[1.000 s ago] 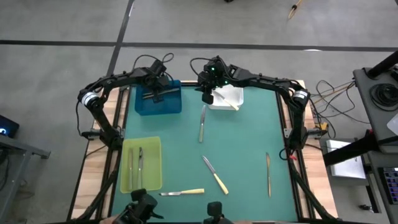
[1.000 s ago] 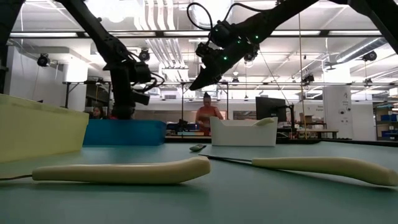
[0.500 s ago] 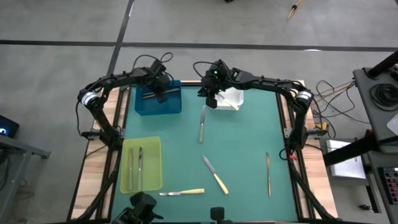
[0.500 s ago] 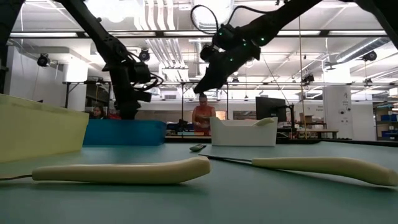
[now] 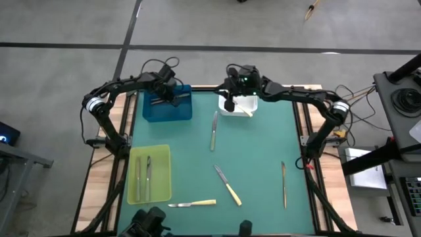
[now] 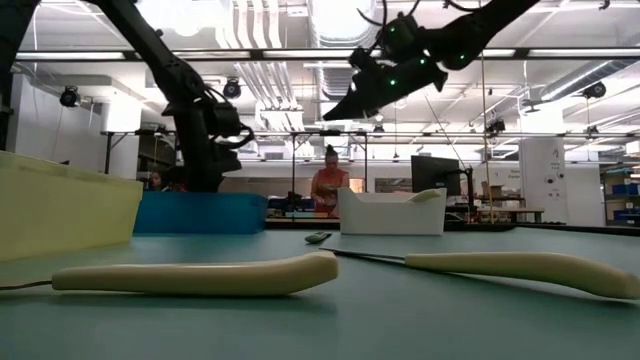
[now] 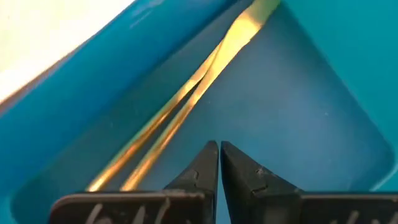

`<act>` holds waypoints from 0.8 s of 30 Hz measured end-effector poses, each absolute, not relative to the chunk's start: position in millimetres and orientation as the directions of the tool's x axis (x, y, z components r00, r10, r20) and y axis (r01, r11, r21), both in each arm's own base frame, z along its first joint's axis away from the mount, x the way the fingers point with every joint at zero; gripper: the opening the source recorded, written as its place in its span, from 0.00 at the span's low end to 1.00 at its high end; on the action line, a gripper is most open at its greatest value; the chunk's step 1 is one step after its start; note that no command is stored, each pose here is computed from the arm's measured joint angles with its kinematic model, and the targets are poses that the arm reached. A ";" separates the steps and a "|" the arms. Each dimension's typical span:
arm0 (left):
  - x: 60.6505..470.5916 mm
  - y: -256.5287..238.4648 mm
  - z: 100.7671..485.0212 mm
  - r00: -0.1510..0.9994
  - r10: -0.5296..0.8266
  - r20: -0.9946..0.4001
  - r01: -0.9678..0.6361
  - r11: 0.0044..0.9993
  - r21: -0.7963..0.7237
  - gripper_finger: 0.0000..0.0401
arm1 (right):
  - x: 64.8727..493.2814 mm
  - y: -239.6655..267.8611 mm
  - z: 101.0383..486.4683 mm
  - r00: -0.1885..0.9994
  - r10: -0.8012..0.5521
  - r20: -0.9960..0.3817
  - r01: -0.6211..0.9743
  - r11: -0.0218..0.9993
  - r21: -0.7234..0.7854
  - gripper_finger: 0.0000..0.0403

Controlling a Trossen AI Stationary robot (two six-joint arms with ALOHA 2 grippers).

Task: Sort silverware by color (type)
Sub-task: Put the left gold knife into the blue bin

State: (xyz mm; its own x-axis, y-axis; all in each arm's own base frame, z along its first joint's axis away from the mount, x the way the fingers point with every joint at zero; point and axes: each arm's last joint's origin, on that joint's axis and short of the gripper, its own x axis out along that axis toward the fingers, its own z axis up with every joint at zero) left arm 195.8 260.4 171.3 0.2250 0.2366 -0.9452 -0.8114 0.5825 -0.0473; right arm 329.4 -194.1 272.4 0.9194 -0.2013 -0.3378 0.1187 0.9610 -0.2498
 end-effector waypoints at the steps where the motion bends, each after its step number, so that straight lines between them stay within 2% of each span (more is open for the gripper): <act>1: 195.4 260.1 170.3 0.221 0.239 -0.946 -0.822 0.567 -0.049 0.00 | 328.2 -193.4 273.5 0.921 -0.202 -0.334 0.120 0.960 -0.251 0.15; 7: 193.0 258.4 165.7 0.130 0.296 -0.946 -0.870 0.492 0.034 0.00 | 324.4 -194.0 265.6 0.912 -0.207 -0.353 0.115 0.957 -0.265 0.15; 24: 192.3 259.9 161.7 0.105 0.357 -0.928 -0.885 0.458 0.076 0.00 | 319.3 -202.2 264.5 0.910 -0.237 -0.340 0.150 0.953 -0.261 0.15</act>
State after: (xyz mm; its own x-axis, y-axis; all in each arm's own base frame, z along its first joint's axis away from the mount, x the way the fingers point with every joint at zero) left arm 192.3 259.9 161.7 0.1048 0.3572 -0.9281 -0.8854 0.4585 0.0765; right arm 319.3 -202.2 264.5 0.9102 -0.2368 -0.3397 0.1505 0.9534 -0.2613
